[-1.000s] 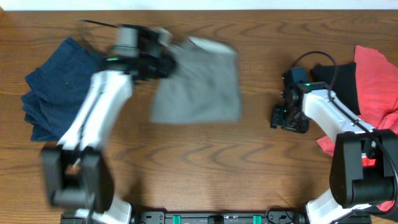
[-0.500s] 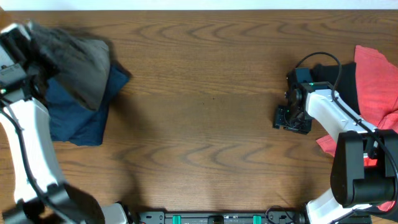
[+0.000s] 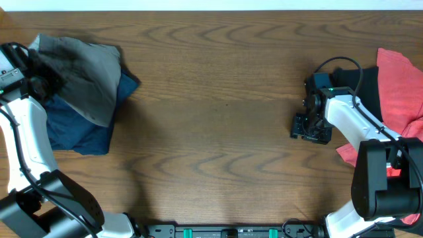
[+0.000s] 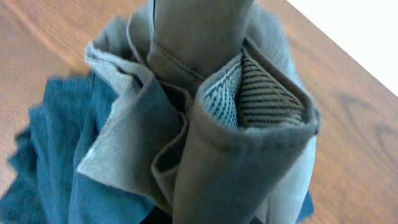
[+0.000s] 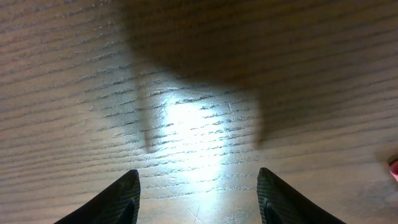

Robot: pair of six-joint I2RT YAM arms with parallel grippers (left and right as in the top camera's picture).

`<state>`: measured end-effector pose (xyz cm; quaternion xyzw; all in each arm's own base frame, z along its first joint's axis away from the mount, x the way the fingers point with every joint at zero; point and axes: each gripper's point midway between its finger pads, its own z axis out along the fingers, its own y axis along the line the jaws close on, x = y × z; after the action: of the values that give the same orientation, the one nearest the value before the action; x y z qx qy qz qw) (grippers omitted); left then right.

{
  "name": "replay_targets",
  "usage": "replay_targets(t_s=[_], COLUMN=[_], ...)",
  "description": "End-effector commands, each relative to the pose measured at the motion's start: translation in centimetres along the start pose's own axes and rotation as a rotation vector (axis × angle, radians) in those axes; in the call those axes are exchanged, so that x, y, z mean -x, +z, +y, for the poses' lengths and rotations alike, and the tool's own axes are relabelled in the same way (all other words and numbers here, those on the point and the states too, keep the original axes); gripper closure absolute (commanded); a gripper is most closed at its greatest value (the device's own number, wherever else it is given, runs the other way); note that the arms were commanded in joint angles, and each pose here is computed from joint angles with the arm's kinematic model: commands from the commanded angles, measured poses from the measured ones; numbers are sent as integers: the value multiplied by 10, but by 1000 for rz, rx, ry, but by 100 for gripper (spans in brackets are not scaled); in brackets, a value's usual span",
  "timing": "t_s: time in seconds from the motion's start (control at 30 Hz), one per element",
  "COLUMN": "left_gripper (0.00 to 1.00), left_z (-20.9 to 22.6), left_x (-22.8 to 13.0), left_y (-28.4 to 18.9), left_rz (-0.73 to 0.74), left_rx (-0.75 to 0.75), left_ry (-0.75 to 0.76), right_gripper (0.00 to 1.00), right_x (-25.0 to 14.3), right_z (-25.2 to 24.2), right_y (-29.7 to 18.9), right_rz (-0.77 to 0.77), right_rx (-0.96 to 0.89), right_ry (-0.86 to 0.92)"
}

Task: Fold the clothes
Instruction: 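Carry the folded shorts left with the left gripper onto the jeans stack, then release the shorts and lift the left gripper away from the stack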

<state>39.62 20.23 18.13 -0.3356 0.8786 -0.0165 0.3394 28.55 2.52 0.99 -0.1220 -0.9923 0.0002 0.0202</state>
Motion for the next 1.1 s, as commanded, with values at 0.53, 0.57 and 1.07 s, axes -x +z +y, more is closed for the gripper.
replay_targets(t_s=[0.53,0.57,1.07], left_gripper=[37,37,38], left_z=[68,63,57], left_x=[-18,-14,-14], left_y=[-47,-52,-24], left_rz=[52,35,39], left_rx=[155,133,146], left_ry=[-352,-348,-303], right_gripper=[41,41,41], right_x=[-1,-1,-4], right_z=[-1,-1,-1], right_y=[-3,-3,-3], right_rz=[9,8,22], right_rx=[-2,-2,1], right_ry=[-12,-11,-12])
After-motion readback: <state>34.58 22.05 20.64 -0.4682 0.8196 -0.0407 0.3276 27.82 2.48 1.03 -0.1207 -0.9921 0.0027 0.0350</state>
